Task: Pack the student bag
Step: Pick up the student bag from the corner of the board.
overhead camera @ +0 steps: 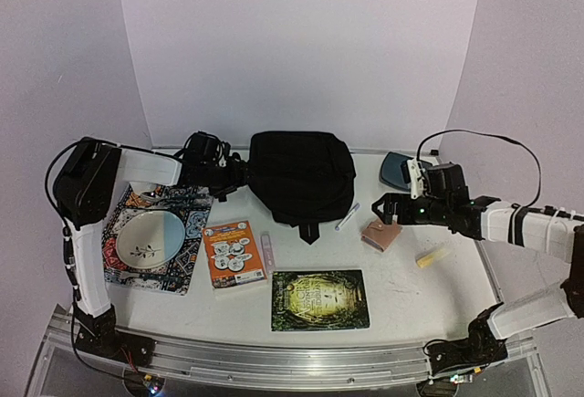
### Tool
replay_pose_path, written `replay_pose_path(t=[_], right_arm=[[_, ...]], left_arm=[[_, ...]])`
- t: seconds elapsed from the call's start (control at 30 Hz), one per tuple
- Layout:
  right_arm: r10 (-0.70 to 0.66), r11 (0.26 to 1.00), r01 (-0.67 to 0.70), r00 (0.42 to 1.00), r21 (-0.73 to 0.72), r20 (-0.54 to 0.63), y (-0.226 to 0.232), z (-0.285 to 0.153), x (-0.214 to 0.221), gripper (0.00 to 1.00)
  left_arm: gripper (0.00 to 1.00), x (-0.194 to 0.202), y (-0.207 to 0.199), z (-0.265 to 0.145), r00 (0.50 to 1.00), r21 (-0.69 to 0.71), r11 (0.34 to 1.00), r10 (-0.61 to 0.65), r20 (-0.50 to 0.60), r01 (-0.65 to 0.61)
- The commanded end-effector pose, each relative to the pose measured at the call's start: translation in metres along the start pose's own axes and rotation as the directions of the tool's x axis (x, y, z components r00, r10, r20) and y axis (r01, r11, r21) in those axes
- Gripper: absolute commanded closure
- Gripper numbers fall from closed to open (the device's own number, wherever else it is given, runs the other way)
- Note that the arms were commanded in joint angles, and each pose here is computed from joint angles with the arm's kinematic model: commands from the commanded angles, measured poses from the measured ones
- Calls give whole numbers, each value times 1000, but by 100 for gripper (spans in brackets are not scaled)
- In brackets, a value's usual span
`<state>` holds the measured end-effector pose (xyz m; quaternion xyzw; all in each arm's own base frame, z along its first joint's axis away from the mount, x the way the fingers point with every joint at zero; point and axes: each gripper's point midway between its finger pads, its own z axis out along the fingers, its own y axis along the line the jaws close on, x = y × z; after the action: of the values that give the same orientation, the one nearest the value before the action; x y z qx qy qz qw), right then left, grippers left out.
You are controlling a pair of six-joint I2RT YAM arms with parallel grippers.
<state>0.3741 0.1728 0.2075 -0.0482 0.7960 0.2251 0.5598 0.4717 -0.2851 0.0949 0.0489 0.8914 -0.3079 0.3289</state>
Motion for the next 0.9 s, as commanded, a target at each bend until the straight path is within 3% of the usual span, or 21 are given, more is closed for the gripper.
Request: replay_pose_path(t=[0.0, 0.1, 0.2, 0.33, 0.43, 0.67, 0.73, 0.87], right_arm=[[51, 996, -47, 996, -73, 67, 24, 12, -24, 2], [108, 990, -102, 992, -102, 62, 30, 27, -22, 2], [174, 979, -167, 983, -117, 54, 35, 49, -22, 2], [269, 954, -262, 963, -148, 30, 39, 79, -12, 2], [317, 933, -309, 948, -187, 19, 48, 98, -11, 2], [349, 919, -341, 937, -198, 5, 52, 141, -9, 5], [344, 922, -340, 939, -185, -8, 51, 154, -6, 12], [307, 938, -304, 952, -168, -10, 52, 166, -11, 45]], left_arm=[[28, -21, -24, 23, 998, 122, 992, -45, 32, 41], [46, -16, -31, 34, 998, 179, 982, -63, 6, 61], [70, -15, -37, 36, 997, 206, 976, -77, 0, 75], [91, -19, -54, 25, 998, 240, 969, -68, 9, 64], [97, -23, -69, 12, 998, 265, 963, -62, 26, 53], [99, -22, -97, -6, 998, 324, 945, -59, 35, 44], [99, -21, -105, -11, 998, 341, 939, -58, 34, 43], [100, -25, -122, -22, 998, 374, 927, -46, 51, 23]])
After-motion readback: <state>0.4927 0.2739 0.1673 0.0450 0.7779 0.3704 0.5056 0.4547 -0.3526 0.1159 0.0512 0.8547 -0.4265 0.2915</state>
